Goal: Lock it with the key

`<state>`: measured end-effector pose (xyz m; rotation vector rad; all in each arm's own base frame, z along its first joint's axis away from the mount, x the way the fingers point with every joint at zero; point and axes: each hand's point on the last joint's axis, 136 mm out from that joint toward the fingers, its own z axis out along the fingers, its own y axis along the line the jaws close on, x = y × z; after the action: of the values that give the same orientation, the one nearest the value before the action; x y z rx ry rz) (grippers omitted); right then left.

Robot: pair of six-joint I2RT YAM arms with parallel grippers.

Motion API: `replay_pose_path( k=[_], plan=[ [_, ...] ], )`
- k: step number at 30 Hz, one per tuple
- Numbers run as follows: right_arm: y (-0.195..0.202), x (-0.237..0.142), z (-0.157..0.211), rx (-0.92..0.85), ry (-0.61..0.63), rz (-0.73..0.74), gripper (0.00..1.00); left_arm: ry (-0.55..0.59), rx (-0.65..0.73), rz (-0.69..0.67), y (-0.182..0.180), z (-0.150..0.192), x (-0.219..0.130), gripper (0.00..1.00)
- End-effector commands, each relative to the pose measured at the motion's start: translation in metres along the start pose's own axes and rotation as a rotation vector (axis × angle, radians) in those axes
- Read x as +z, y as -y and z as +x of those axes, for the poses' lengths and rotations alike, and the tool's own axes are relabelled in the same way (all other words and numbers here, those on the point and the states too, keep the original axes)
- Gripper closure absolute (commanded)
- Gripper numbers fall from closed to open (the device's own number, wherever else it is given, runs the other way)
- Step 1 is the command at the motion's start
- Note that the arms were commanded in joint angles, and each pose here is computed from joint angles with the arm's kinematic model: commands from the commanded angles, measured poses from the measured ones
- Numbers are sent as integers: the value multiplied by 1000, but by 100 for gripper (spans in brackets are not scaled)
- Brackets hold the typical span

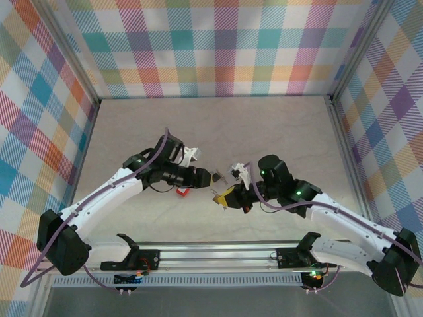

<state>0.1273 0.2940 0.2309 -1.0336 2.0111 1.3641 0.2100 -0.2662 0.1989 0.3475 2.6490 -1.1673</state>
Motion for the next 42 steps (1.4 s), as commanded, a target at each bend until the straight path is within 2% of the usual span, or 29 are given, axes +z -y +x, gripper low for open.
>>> replay_pose_path(
  k=[1,7,15,28,42],
  plan=[
    [-20,-6,-10,-55,45,-85,100,19,-28,137,23,-5,-3,40],
    [-27,0,-14,-38,42,-156,100,45,-89,246,33,-13,-2,39],
    [-20,2,-20,-32,54,-130,100,48,-94,322,45,-11,-8,39],
    [-19,-6,-29,-51,98,-89,100,-14,-115,289,31,9,-4,40],
    [-8,-10,-32,-44,119,-37,100,-27,-120,305,30,13,-8,42]
  ],
)
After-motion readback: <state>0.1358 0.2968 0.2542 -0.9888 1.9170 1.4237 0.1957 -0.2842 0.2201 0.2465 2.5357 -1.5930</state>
